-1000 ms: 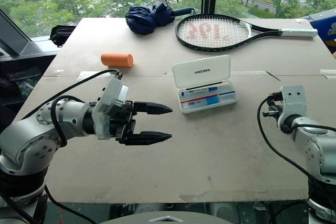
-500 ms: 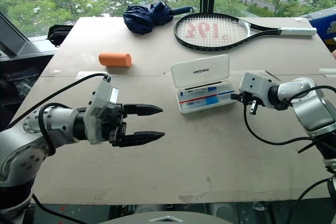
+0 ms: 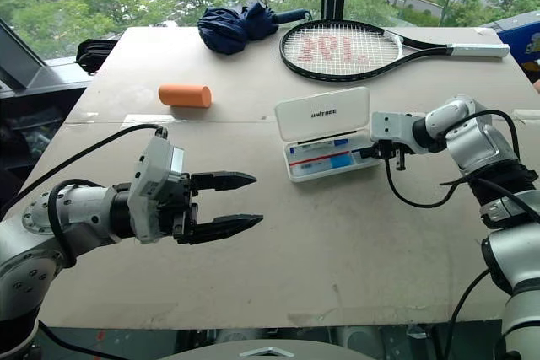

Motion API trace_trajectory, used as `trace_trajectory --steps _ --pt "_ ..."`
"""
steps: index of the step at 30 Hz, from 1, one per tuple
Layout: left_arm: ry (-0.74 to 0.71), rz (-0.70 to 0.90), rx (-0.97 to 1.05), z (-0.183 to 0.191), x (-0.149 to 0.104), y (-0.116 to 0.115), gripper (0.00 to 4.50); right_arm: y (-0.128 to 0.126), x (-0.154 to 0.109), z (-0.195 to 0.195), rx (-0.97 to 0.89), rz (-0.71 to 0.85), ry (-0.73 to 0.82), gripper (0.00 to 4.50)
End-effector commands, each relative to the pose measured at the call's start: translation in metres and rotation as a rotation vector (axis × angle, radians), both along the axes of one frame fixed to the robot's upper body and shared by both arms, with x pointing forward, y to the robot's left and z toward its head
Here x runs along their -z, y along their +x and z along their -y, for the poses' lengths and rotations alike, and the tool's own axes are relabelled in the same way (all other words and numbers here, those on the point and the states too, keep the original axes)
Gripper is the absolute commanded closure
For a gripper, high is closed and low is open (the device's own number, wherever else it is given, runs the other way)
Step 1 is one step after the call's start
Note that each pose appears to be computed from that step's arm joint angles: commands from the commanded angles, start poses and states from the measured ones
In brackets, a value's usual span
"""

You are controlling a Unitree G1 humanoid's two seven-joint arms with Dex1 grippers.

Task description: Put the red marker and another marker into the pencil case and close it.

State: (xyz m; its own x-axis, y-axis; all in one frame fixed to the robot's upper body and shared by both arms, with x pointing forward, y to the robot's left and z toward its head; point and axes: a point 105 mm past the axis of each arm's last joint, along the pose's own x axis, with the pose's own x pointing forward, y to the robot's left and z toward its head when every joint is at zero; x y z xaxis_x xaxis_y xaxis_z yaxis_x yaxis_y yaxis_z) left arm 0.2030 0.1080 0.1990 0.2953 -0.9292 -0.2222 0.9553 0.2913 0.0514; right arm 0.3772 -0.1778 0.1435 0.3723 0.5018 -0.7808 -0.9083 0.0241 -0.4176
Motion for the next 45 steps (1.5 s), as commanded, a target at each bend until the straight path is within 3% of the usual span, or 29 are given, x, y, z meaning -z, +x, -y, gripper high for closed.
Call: trace_trajectory --steps 1,2,8,13,16,19,22,27,32,37,41,45 --pt "-0.001 0.047 0.003 0.0 -0.009 -0.006 1.09 0.001 -0.008 -0.001 -0.033 -0.003 -0.021 3.66" --pt "0.0 0.046 -0.001 0.0 -0.009 -0.006 1.09 0.001 -0.009 -0.002 -0.039 -0.005 -0.016 3.38" --pt "0.001 0.043 -0.019 -0.001 -0.009 -0.007 1.09 -0.003 -0.027 -0.006 -0.047 0.005 0.056 0.71" --pt "-0.011 0.048 -0.053 -0.003 -0.01 -0.004 1.09 -0.009 -0.055 0.004 0.155 -0.058 0.327 0.71" --pt "-0.014 0.048 -0.059 -0.002 -0.009 -0.003 1.09 -0.019 -0.056 0.013 0.25 -0.104 0.401 1.51" --pt "-0.021 0.05 -0.063 -0.001 -0.009 -0.001 1.09 -0.032 -0.053 0.027 0.373 -0.136 0.467 2.96" --pt "-0.028 0.053 -0.064 0.001 -0.01 0.001 1.09 -0.025 -0.056 0.044 0.53 -0.084 0.512 4.4" --pt "-0.04 0.059 -0.047 0.004 -0.012 0.006 1.09 0.033 -0.076 0.067 0.833 0.126 0.644 4.46" --pt "-0.04 0.067 -0.041 0.006 -0.016 0.009 1.09 0.072 -0.085 0.055 0.938 0.176 0.76 4.46" --pt "-0.043 0.07 -0.055 0.007 -0.015 0.007 1.09 0.08 -0.082 0.029 0.87 0.051 0.833 4.46" --pt "-0.045 0.074 -0.088 0.004 -0.012 0.005 1.09 0.07 -0.08 0.003 0.698 -0.116 0.85 4.46" --pt "-0.058 0.087 -0.126 0.001 -0.014 0.004 1.09 0.062 -0.08 -0.007 0.587 -0.166 0.797 4.46"
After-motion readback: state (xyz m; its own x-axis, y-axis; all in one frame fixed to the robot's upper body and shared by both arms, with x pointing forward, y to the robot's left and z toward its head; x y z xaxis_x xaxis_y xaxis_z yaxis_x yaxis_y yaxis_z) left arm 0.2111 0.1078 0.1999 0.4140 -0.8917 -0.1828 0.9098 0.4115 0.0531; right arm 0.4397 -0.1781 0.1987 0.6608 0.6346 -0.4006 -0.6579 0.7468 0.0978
